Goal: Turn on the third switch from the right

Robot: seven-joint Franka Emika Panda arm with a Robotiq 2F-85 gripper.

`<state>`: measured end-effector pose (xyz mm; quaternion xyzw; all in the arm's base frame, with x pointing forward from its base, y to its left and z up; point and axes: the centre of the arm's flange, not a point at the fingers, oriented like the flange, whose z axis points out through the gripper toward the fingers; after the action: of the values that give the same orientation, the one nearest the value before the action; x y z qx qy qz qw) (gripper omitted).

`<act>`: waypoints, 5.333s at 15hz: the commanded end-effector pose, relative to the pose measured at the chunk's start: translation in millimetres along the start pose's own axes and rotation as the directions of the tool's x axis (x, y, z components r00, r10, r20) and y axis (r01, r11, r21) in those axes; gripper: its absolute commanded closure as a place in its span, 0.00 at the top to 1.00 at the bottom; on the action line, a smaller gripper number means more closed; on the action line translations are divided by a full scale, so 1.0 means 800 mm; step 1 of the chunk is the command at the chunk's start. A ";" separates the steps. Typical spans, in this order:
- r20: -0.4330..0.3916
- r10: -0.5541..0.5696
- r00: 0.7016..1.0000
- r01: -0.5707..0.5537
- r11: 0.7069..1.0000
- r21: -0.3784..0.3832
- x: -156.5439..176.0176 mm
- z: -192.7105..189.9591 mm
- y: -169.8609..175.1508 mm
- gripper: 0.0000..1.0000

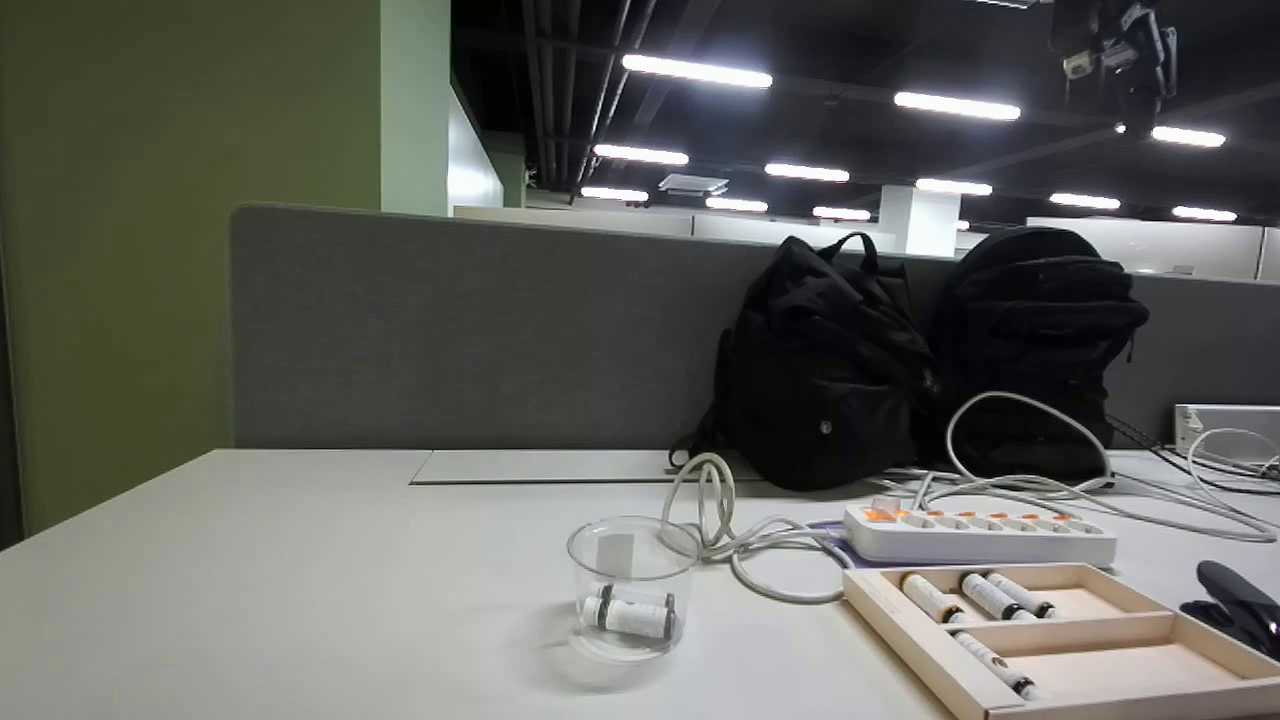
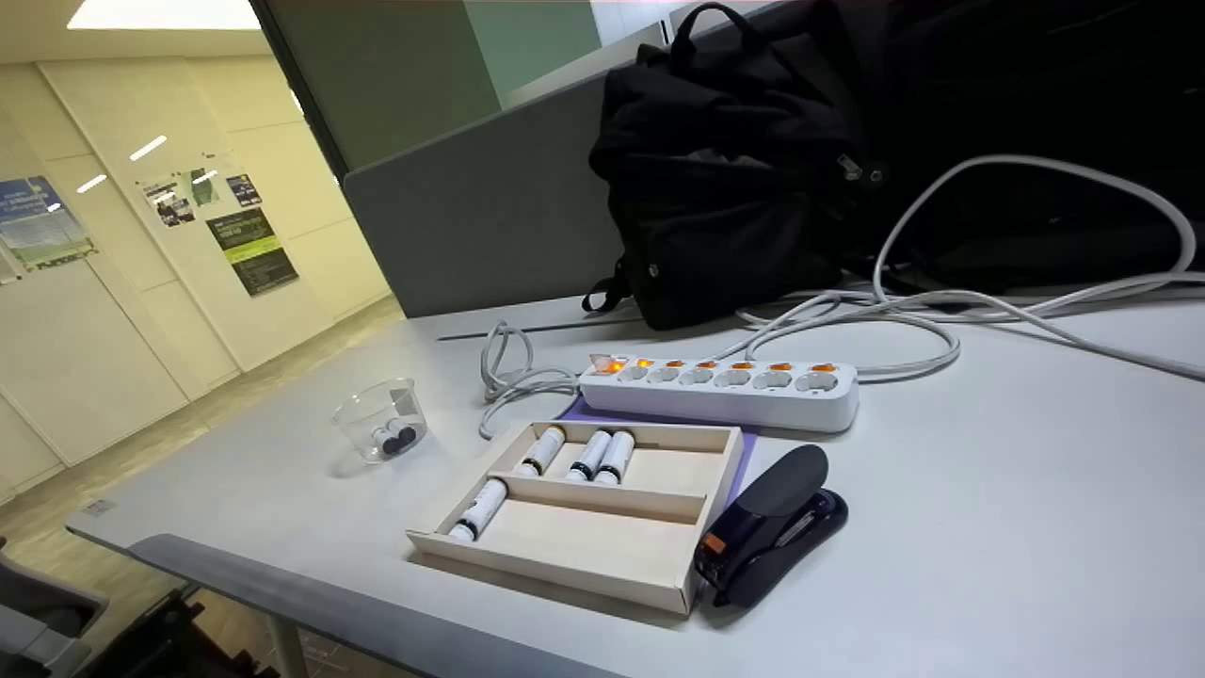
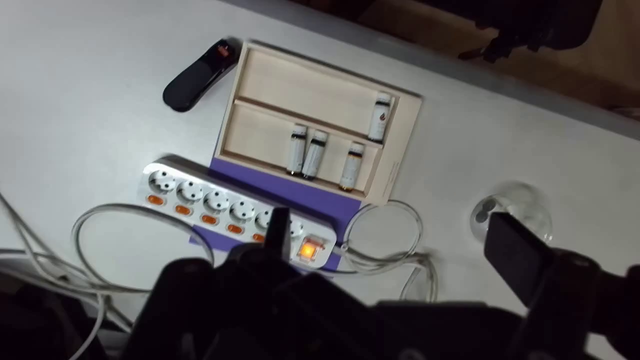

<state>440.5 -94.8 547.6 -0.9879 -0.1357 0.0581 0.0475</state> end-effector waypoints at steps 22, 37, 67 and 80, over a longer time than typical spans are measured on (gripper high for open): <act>-0.139 0.112 0.984 -0.113 0.994 -0.002 0.223 0.197 0.142 0.01; -0.229 0.215 0.949 -0.230 0.972 -0.042 0.250 0.302 0.170 0.00; -0.115 0.364 0.924 -0.370 0.929 -0.033 0.196 0.437 0.237 0.00; -0.097 0.379 0.920 -0.381 0.924 -0.009 0.198 0.442 0.238 0.00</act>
<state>599.8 -204.7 157.3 -0.9984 0.0487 0.0187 0.0225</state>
